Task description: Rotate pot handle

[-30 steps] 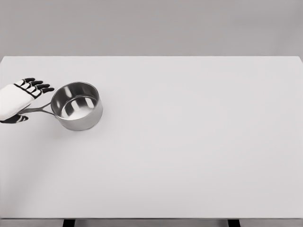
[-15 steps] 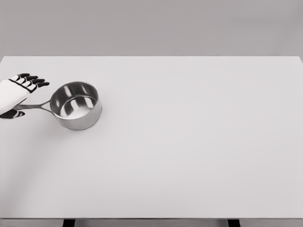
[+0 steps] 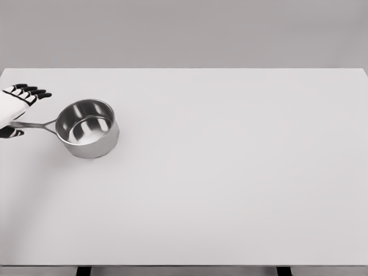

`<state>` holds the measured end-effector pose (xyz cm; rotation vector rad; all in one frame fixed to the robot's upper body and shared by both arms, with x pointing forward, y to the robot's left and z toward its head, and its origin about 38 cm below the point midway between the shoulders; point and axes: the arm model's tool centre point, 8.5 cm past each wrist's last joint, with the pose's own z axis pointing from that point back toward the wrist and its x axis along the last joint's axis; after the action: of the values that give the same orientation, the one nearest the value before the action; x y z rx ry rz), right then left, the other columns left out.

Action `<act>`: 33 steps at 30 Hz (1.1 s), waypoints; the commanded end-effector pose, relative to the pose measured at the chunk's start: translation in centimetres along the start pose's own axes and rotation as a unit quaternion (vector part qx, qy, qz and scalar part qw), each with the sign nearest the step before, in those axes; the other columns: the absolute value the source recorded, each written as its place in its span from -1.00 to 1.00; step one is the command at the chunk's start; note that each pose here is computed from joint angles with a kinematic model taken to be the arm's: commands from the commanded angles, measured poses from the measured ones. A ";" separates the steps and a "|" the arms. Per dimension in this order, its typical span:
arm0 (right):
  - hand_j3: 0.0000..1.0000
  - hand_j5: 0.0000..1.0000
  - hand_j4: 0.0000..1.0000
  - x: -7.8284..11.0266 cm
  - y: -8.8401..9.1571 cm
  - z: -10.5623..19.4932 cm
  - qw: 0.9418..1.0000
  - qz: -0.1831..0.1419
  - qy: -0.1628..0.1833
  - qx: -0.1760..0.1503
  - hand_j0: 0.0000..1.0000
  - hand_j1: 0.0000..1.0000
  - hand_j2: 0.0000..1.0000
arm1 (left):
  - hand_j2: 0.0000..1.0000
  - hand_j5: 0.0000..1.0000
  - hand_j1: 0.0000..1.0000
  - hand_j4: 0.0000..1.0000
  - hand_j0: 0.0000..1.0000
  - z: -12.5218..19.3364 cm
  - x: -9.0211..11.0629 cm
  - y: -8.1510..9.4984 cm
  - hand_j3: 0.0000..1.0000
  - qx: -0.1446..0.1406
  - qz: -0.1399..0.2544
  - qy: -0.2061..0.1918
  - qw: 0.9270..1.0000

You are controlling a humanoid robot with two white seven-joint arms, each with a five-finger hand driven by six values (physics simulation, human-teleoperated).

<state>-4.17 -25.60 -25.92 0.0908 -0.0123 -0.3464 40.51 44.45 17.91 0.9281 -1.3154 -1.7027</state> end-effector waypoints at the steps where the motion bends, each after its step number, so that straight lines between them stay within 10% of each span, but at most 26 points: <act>1: 1.00 1.00 1.00 0.0 0.0 0.0 1.000 0.000 0.000 0.000 1.00 1.00 1.00 | 1.00 1.00 1.00 1.00 1.00 0.0 -0.2 -0.5 1.00 -0.005 0.008 0.003 1.000; 33: 1.00 1.00 1.00 0.0 0.0 0.0 1.000 0.000 0.000 0.000 1.00 1.00 1.00 | 1.00 1.00 1.00 1.00 1.00 -1.8 0.5 1.4 1.00 0.022 0.012 -0.014 1.000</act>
<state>-4.17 -25.60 -25.92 0.0908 -0.0122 -0.3464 42.02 43.47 18.02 0.9032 -1.3528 -1.6825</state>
